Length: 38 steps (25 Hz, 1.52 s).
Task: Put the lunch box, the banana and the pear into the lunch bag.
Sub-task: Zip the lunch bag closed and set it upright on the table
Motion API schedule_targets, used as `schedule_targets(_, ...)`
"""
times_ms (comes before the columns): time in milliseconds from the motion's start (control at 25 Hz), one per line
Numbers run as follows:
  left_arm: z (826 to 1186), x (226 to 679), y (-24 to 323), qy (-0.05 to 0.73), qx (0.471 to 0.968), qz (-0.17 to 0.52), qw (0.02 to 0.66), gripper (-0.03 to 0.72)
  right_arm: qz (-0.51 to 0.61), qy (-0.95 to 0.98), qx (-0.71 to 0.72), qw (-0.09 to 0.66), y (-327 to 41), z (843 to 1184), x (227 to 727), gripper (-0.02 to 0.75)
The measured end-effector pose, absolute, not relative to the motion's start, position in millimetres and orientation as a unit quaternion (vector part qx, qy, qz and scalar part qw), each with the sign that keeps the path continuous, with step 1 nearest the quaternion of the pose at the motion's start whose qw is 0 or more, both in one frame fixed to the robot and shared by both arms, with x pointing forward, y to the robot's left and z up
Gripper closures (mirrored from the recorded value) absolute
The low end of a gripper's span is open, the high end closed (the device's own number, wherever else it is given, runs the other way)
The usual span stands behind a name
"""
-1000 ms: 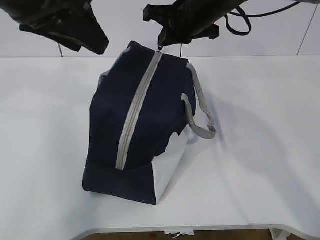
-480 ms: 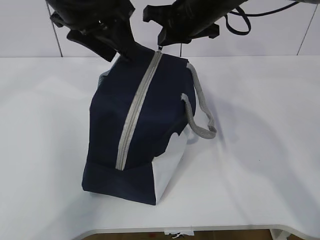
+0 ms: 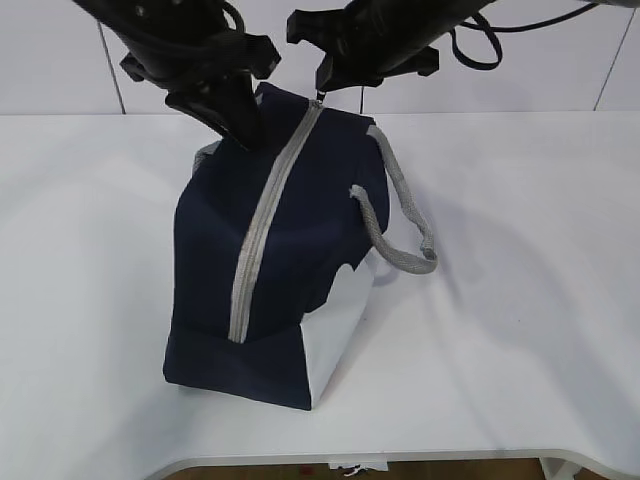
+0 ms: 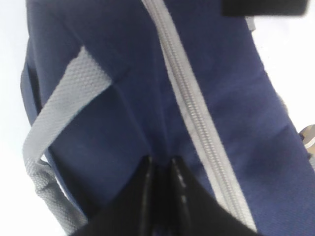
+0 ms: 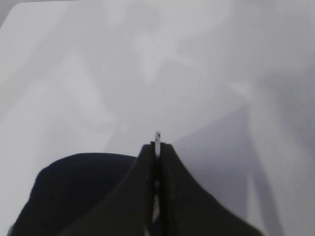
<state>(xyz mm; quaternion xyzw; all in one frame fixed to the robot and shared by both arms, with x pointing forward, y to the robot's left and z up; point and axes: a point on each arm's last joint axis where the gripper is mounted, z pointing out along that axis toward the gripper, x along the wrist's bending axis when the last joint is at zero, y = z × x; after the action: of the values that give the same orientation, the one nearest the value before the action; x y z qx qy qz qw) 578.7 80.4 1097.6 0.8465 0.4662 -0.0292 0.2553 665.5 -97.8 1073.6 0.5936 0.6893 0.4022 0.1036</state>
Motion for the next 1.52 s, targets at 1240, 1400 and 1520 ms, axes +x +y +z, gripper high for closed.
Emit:
schedule_targets(1240,1157,543,102,0.388,0.875,0.031,0.288,0.691,0.356,0.665,0.652,0.073,-129,1031,692,0.737)
schedule_targets(1400,1156,543,102,0.388,0.875,0.03,0.287,0.691,0.352,0.663,0.658,0.062,-127,1023,694,0.737)
schedule_targets(1520,1155,544,102,0.388,0.875,0.029,0.286,0.691,0.352,0.662,0.658,0.063,-128,1022,694,0.737)
